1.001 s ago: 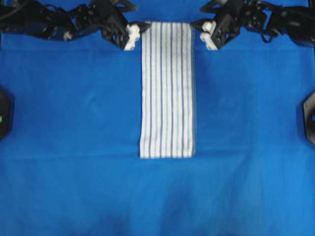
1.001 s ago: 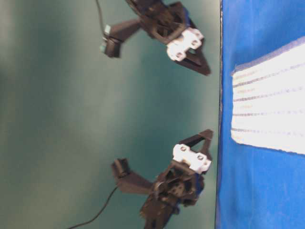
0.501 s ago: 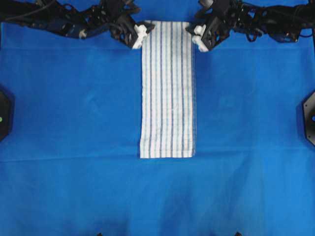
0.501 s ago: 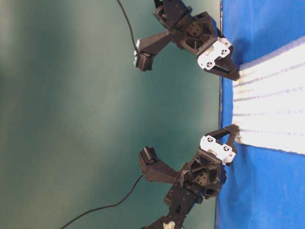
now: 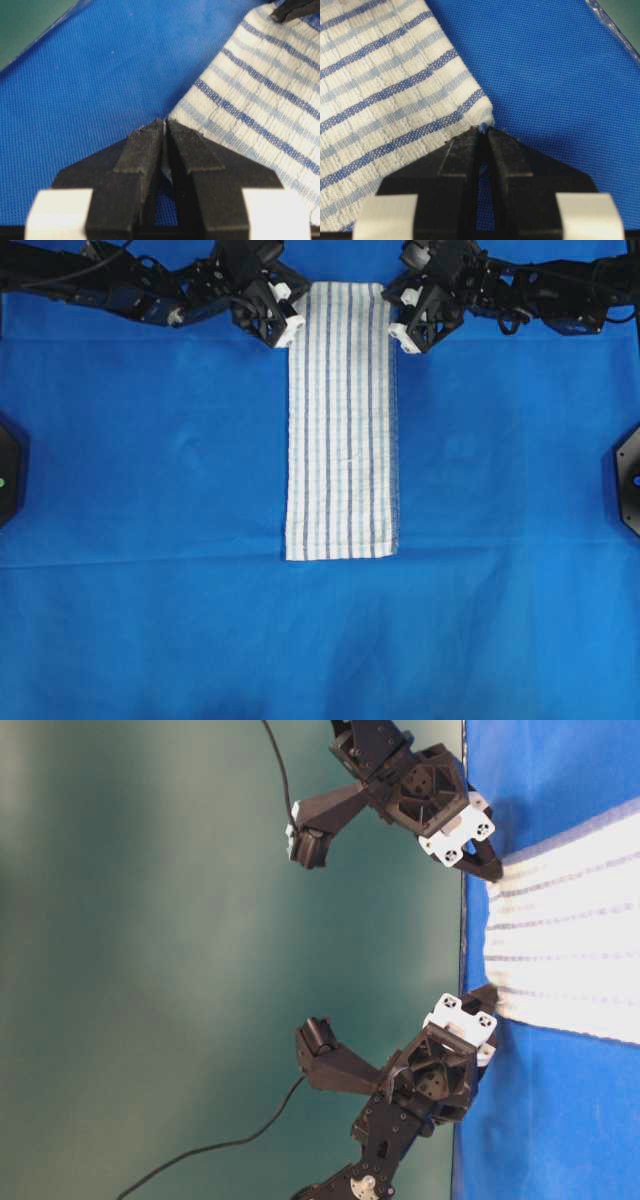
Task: Fold the blue towel.
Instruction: 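Grasp the strip's top corners with both grippers, then lift the top end and fold it down onto the bottom half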
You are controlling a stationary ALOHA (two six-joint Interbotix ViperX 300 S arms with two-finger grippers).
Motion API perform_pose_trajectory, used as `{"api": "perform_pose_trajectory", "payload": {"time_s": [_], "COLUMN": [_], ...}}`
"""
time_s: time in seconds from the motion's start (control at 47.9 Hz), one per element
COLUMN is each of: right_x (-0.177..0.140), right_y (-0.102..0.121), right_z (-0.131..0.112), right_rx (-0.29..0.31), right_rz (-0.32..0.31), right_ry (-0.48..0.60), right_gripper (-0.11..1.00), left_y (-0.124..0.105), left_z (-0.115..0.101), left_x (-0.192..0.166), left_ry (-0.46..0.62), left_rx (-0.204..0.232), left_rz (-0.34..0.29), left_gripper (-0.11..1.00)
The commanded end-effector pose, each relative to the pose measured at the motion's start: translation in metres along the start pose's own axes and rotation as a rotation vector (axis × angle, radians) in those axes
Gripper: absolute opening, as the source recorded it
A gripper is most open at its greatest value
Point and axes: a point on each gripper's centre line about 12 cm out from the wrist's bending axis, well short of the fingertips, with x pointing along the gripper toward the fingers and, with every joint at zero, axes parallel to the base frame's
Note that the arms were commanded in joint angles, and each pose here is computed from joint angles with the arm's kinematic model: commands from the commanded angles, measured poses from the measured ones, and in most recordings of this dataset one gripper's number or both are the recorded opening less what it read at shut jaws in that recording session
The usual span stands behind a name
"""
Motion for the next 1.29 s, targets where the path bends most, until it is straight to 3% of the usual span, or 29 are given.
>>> {"api": "perform_pose_trajectory", "payload": {"time_s": [0.0, 0.188, 0.626, 0.98, 1.272], "right_x": [-0.004, -0.004, -0.035, -0.041, -0.058], "right_y": [0.001, 0.001, 0.002, 0.004, 0.036], "right_z": [0.008, 0.012, 0.049, 0.051, 0.040], "right_rx": [-0.002, -0.001, -0.009, -0.008, -0.053], "right_rz": [0.002, 0.002, -0.006, -0.007, 0.048], "right_ry": [-0.023, -0.033, -0.146, -0.145, -0.114], "right_gripper": [0.05, 0.05, 0.05, 0.05, 0.05], "left_y": [-0.003, 0.002, 0.007, 0.003, -0.028], "left_z": [0.003, 0.007, 0.056, 0.057, 0.052], "left_x": [-0.001, -0.005, -0.036, -0.040, -0.063], "left_ry": [-0.003, -0.005, -0.099, -0.092, -0.074], "left_rx": [0.008, 0.002, 0.049, 0.063, 0.100], "left_rz": [-0.007, 0.003, 0.015, 0.007, -0.054], "left_gripper": [0.03, 0.03, 0.03, 0.03, 0.03]}}
